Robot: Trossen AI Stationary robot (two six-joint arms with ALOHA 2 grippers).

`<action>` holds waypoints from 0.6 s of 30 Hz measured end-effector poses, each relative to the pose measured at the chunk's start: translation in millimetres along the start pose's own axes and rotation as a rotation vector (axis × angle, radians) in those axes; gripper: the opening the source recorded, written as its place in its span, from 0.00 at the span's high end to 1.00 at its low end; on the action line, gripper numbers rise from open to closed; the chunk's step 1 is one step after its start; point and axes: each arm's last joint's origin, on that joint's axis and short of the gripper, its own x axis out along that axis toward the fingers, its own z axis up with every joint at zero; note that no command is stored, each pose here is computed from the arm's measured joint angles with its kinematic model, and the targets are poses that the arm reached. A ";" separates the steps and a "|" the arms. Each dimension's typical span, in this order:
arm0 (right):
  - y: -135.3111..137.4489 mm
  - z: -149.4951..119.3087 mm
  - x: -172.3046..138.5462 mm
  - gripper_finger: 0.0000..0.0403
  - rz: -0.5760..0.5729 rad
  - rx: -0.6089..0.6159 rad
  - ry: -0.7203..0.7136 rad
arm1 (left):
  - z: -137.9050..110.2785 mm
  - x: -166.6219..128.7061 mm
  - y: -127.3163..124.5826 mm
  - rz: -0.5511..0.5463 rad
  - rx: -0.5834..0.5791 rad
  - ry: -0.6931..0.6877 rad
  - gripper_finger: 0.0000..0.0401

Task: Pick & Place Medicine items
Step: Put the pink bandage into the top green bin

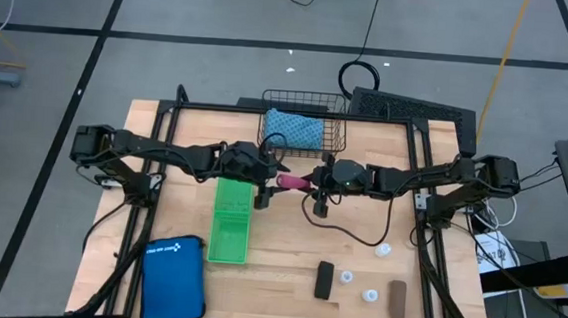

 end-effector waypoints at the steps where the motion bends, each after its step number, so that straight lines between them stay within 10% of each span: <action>1: 0.0 -0.1 0.0 0.74 0.000 0.000 0.001 | 0.9 0.0 -0.2 -0.012 0.000 -0.010 0.40; 11: 0.1 -0.5 0.1 0.70 0.000 0.001 0.004 | 4.4 -2.6 -0.8 -0.048 -0.010 -0.039 0.80; 18: -2.7 4.5 -27.9 0.61 -0.052 0.005 0.076 | -0.2 -20.8 8.9 -0.049 -0.060 -0.109 0.80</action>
